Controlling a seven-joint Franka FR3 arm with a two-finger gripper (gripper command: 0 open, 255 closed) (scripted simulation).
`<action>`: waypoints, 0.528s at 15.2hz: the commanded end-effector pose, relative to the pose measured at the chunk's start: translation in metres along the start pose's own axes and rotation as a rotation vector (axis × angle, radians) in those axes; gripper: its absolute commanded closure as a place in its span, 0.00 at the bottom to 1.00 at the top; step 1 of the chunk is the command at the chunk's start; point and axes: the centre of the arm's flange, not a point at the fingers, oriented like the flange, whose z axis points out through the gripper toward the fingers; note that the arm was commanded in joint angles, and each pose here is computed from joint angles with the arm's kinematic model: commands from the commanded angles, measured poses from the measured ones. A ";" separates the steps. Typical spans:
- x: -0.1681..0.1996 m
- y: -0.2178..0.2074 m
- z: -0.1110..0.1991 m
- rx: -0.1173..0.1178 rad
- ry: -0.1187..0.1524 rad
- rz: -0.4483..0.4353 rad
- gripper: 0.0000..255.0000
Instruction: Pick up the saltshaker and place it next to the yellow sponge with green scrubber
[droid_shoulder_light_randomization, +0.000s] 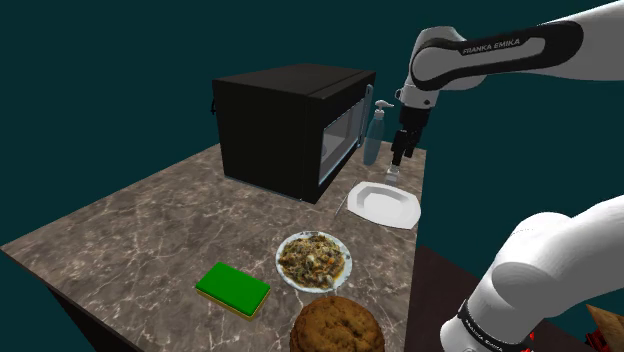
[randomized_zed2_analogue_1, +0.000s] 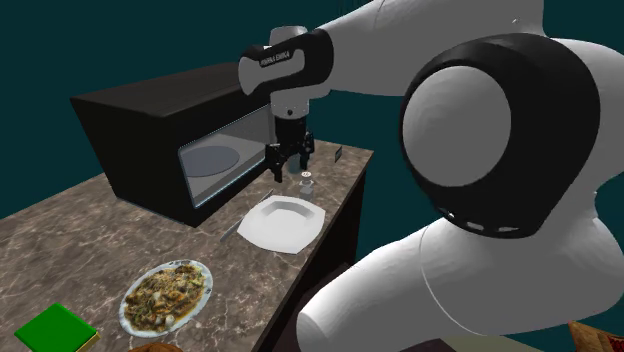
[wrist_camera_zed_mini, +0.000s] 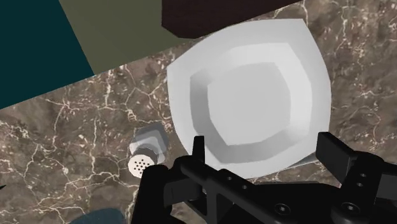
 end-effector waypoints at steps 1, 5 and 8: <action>0.010 0.024 0.007 -0.010 0.002 -0.007 0.00; 0.029 0.069 0.019 -0.029 0.007 -0.018 0.00; 0.044 0.102 0.028 -0.042 0.010 -0.027 0.00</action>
